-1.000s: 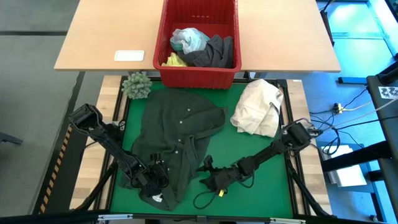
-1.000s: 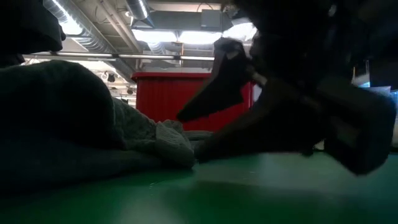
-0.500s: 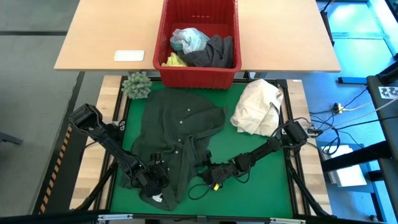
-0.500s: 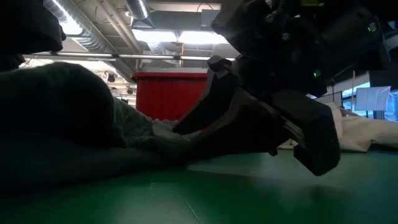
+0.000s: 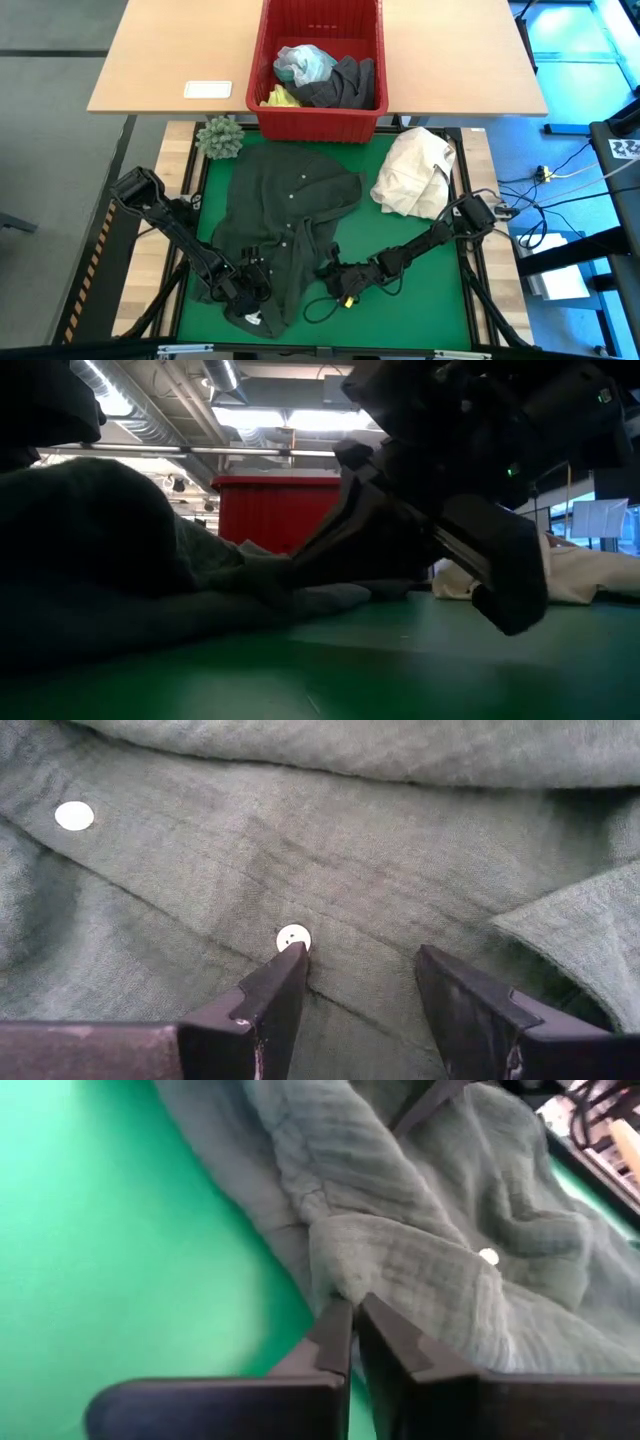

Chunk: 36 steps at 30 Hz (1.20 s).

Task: Fold Laundry from Bin
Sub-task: Fold the dark green polo

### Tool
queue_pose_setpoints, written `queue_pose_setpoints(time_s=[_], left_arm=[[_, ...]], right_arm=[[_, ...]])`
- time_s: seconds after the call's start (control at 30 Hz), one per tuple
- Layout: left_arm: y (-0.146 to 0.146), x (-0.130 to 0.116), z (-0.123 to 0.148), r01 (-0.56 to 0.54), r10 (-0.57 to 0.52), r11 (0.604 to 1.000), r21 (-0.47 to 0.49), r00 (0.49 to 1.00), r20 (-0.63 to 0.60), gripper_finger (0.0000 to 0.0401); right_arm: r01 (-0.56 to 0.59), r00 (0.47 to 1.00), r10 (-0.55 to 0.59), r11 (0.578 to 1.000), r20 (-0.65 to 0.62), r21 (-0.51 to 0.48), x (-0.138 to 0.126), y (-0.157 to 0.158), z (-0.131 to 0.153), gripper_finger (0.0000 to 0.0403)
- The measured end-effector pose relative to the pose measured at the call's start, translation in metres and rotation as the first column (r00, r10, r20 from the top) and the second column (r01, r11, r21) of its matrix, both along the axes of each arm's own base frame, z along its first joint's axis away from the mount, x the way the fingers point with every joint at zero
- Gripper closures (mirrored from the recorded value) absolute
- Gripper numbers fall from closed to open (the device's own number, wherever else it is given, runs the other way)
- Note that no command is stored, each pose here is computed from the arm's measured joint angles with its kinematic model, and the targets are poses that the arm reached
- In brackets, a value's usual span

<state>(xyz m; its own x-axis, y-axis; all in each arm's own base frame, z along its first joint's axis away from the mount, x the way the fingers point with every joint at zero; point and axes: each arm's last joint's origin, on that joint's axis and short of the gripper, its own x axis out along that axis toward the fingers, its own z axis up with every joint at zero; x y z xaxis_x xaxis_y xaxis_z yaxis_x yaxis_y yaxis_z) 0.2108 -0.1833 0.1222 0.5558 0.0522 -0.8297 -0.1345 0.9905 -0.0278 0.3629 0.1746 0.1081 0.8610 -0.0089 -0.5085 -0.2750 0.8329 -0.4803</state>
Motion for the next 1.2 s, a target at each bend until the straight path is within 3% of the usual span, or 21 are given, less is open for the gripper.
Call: queue_pose_setpoints(time_s=[0.6,0.83,1.2], left_arm=[[0.000,0.000,0.000,0.004,-0.004,1.000,-0.007,1.000,-0.004,0.0211],[-0.007,0.007,0.009,0.057,-0.057,0.998,-0.006,0.998,0.010,0.0211],[-0.009,0.009,0.015,0.055,-0.055,0.998,0.014,0.998,0.007,0.0211]], right_arm=[[-0.015,1.000,0.018,0.983,0.015,-0.184,0.035,0.010,0.050,0.0400],[0.019,1.000,-0.014,0.981,0.026,-0.191,0.048,-0.007,0.058,0.0401],[0.036,0.999,-0.032,0.986,0.024,-0.164,0.057,-0.028,0.058,0.0402]])
